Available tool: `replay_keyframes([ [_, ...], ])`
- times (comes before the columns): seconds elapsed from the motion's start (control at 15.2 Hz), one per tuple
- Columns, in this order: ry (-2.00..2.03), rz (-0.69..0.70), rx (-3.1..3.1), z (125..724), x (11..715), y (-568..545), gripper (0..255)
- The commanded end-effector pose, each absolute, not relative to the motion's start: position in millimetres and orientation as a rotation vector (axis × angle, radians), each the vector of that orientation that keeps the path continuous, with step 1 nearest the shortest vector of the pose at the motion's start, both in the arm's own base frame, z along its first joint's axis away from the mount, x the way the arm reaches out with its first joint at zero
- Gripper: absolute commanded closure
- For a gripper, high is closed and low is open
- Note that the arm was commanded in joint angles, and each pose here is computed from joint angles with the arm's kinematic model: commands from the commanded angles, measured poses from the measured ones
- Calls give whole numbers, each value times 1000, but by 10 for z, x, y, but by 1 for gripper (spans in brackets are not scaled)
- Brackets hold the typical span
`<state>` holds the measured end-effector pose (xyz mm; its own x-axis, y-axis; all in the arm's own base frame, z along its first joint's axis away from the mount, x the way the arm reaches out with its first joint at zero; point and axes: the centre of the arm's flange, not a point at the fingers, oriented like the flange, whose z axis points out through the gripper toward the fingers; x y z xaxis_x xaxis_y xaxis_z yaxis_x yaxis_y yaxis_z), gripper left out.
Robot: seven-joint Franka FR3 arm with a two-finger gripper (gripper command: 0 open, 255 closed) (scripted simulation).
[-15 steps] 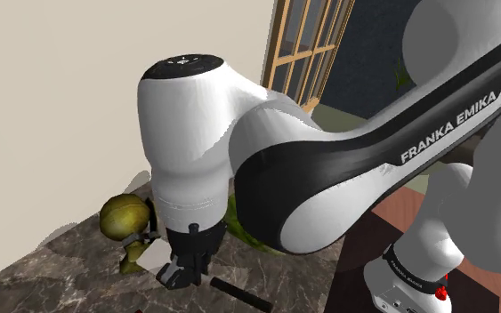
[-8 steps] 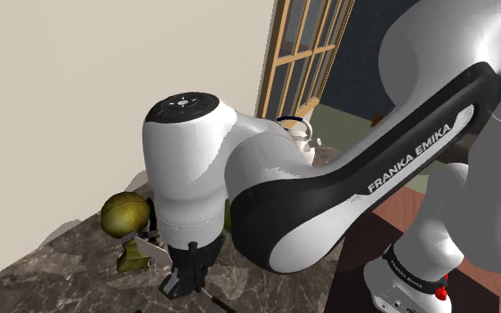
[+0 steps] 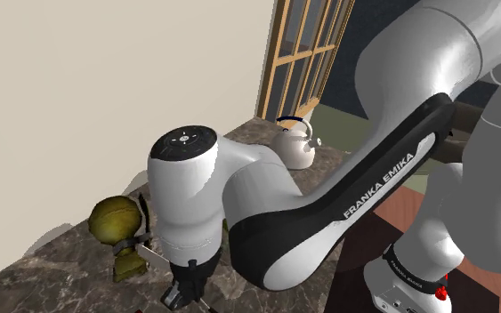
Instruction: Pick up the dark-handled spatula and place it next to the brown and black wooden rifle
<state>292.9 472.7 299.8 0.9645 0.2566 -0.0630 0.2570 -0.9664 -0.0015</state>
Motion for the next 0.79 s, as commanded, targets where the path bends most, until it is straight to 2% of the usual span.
replay_keyframes([
  [0.0,406,-103,3104,2879,2925,4720,255],
  [0.26,406,-103,3104,2686,2925,4720,255],
  [0.73,406,-103,3104,2686,2925,4720,255],
])
